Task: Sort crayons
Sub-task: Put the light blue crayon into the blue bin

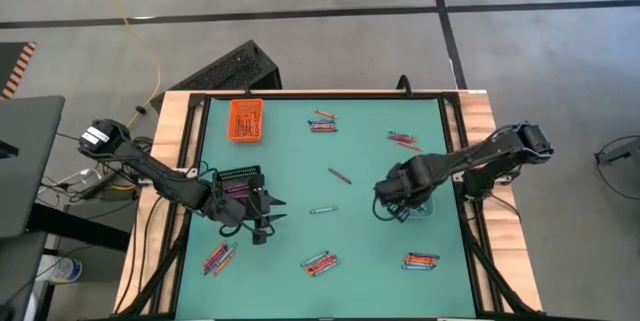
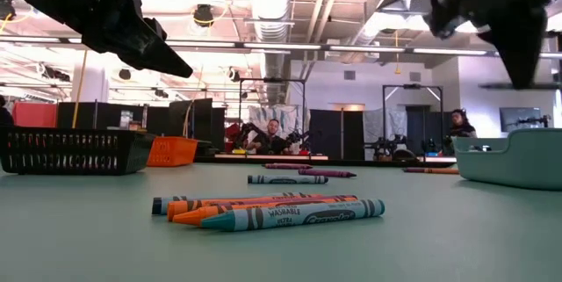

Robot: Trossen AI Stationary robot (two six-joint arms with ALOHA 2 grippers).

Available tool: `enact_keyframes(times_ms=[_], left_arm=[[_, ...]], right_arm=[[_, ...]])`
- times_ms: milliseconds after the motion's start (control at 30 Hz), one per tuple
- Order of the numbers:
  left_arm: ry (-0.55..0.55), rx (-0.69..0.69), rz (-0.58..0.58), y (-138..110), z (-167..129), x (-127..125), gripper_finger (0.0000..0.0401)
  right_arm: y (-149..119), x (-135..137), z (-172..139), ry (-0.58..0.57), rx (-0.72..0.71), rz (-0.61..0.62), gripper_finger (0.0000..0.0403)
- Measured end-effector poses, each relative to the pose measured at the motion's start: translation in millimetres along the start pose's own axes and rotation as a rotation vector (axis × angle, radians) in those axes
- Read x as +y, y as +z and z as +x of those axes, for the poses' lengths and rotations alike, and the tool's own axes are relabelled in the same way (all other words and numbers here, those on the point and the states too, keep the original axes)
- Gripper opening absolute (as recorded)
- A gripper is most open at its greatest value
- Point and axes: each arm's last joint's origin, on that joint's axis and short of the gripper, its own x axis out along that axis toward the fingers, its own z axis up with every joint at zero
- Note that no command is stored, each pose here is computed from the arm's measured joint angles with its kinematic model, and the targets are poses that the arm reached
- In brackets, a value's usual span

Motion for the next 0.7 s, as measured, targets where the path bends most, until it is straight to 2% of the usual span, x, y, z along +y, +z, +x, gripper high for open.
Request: enact_keyframes(times_ms=[133, 267, 500, 700], left_arm=[[-0.001, -0.003, -0.002, 0.3, 0.0, -0.1, 0.0133], [0.000, -0.004, -0.003, 0.4, 0.0, -0.1, 0.0133], [0.000, -0.004, -0.003, 0.4, 0.0, -0.1, 0.0133], [0.000, -0.004, -0.003, 0.4, 0.0, 0.0, 0.0133]], right_arm=[[4.6, -9.8, 19.9, -0.063, 0.043, 0.049, 0.0003], [13.6, -14.0, 33.1, -0.049, 0.040, 0.087, 0.0005], [25.1, -19.6, 39.2, -0.033, 0.025, 0.140, 0.0029], [27.1, -21.0, 40.2, -0.033, 0.023, 0.128, 0.0058]])
